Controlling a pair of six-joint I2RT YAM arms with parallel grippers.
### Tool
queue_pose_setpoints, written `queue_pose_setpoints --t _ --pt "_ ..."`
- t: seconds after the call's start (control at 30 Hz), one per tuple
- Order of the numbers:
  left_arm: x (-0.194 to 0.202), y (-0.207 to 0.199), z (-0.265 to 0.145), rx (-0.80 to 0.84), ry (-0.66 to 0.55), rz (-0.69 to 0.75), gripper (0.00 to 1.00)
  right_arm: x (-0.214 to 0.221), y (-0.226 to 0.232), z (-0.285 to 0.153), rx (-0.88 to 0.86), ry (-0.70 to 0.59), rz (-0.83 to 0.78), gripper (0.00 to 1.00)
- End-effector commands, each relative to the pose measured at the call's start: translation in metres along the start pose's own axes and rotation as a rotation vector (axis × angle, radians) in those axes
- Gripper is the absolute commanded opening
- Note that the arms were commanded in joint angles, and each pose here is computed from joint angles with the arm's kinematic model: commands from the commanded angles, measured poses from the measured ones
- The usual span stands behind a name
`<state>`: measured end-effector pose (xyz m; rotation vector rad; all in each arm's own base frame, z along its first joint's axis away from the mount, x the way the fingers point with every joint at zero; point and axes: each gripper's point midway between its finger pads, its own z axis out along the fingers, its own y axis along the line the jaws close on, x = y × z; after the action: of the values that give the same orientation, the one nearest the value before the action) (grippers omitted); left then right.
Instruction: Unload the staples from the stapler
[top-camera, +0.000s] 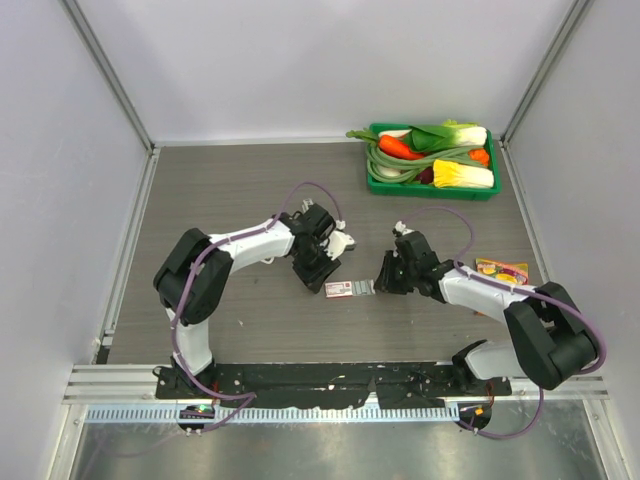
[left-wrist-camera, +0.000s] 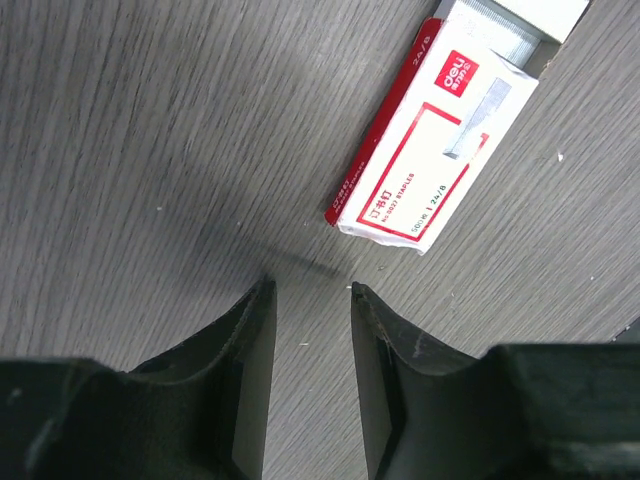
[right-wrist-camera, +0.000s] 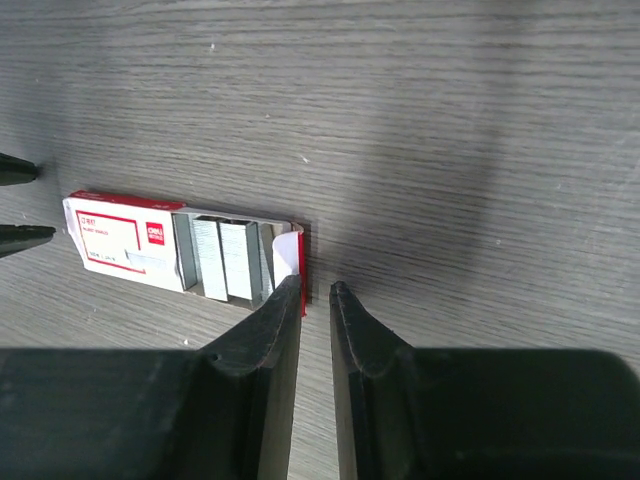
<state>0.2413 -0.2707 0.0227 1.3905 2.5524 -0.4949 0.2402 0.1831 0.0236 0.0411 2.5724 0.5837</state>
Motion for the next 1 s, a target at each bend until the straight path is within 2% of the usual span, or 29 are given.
queue_pose_setpoints --t 0.0,0.4,0.7,0.97 --pt "-0.016 -0.001 -0.001 -0.009 -0.039 0.010 0.39 -0.012 0.011 -0.002 -0.080 -0.055 0.029 0.23" --pt "-0.029 -0.007 0.000 -0.004 -0.049 0.037 0.39 -0.018 0.030 0.000 -0.187 -0.059 0.047 0.24" --pt "-0.024 -0.006 0.003 -0.012 -0.030 0.046 0.39 -0.009 0.028 -0.002 -0.192 -0.039 0.049 0.20" --pt "-0.018 -0.005 0.001 -0.024 -0.020 0.059 0.38 -0.022 0.021 -0.016 -0.169 -0.070 0.030 0.21"
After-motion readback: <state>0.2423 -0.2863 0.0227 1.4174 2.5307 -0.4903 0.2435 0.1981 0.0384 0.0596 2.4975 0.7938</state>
